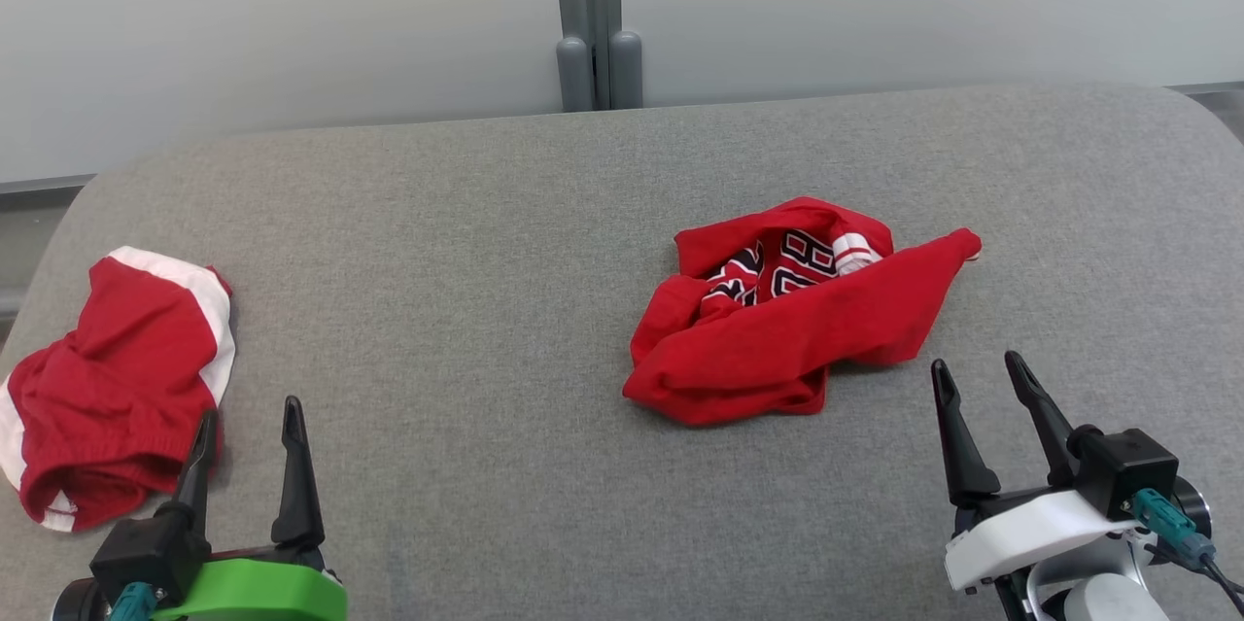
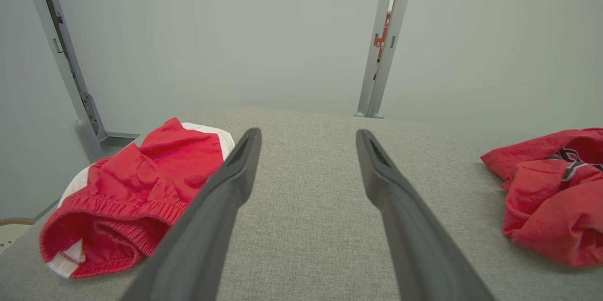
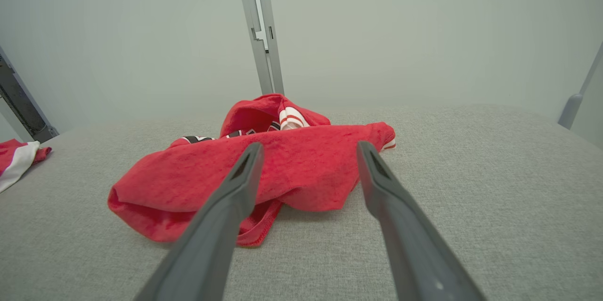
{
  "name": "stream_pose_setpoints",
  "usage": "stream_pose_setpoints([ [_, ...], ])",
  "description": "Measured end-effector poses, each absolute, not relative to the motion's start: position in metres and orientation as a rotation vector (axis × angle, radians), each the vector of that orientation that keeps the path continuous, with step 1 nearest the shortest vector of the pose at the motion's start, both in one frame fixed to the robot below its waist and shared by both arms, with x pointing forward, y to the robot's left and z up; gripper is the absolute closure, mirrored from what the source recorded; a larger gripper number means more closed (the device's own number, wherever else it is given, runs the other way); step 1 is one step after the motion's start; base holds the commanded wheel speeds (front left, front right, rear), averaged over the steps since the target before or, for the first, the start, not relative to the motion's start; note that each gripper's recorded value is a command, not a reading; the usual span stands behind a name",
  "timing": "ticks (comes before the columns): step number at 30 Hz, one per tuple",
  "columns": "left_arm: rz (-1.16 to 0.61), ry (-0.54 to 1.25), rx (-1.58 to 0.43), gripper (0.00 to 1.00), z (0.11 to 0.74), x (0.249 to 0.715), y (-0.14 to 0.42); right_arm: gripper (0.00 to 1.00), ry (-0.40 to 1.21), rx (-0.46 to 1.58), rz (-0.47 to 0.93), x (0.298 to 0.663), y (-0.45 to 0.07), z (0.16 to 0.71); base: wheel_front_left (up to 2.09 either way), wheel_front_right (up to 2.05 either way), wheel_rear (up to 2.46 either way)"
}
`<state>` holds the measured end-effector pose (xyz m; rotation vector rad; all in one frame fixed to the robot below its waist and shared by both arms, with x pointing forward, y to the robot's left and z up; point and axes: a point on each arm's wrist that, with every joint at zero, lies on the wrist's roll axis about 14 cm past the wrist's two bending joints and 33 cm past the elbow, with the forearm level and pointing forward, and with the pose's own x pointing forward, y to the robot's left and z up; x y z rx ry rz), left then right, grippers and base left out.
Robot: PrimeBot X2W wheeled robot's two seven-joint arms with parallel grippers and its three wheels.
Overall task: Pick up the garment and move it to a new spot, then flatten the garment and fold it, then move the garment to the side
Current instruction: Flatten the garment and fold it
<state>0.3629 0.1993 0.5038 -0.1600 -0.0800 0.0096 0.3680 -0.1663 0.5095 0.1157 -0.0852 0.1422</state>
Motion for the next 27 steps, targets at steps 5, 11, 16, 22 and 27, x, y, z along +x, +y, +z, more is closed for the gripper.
stream_pose_setpoints([
  [5,0.006,-0.072,-0.163,0.0,0.501,0.363,0.198,0.0,-0.077,0.117,0.141,0.367,-0.166,0.507,0.0,0.0,0.0],
  [11,0.008,-0.066,-0.163,0.0,0.499,0.362,0.199,0.0,-0.073,0.117,0.141,0.368,-0.166,0.505,0.0,0.0,0.0],
  [16,0.013,-0.062,-0.158,0.0,0.497,0.361,0.2,0.0,-0.07,0.117,0.142,0.368,-0.166,0.504,0.0,0.0,0.0],
  [22,0.014,-0.059,-0.158,0.0,0.496,0.362,0.201,0.0,-0.073,0.113,0.148,0.372,-0.165,0.506,0.0,0.0,0.0],
  [27,-0.001,-0.048,-0.164,0.0,0.493,0.366,0.195,0.0,-0.127,0.071,0.165,0.399,-0.168,0.527,0.0,0.0,0.0],
])
